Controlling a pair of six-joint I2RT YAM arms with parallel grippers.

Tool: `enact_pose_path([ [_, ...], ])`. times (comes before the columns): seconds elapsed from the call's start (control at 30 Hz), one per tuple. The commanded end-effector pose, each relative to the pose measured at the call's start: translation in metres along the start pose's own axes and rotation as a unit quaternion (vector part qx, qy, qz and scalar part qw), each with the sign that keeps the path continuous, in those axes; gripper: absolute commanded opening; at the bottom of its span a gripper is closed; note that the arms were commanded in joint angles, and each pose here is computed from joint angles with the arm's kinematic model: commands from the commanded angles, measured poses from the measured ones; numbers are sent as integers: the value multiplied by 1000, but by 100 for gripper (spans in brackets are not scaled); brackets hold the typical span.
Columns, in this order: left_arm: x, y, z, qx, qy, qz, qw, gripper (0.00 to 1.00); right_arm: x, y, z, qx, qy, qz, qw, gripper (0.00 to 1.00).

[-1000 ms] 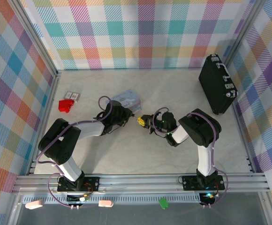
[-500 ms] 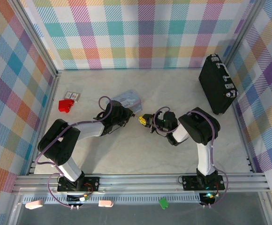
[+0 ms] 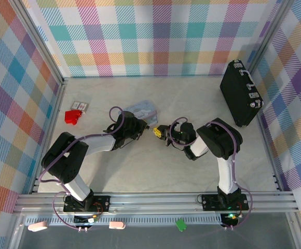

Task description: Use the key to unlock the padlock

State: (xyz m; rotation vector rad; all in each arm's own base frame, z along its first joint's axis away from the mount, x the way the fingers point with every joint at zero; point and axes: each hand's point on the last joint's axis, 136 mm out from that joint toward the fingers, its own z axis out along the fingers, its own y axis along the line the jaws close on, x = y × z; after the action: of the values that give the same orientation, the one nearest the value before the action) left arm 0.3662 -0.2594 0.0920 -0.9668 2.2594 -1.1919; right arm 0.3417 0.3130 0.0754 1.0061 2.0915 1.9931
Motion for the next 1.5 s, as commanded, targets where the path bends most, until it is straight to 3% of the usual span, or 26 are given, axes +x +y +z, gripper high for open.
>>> enact_pose_path([
  [0.0, 47, -39, -8, 59, 88, 13, 994, 1, 40, 26, 12, -36, 55, -36, 997, 0],
  [0.97, 46, -27, -2, 46, 85, 9, 995, 1, 77, 22, 18, -32, 89, -44, 995, 0],
  [1.47, 54, -38, -13, 58, 100, 23, 993, 0, 43, 15, 14, -25, 55, -35, 998, 0],
])
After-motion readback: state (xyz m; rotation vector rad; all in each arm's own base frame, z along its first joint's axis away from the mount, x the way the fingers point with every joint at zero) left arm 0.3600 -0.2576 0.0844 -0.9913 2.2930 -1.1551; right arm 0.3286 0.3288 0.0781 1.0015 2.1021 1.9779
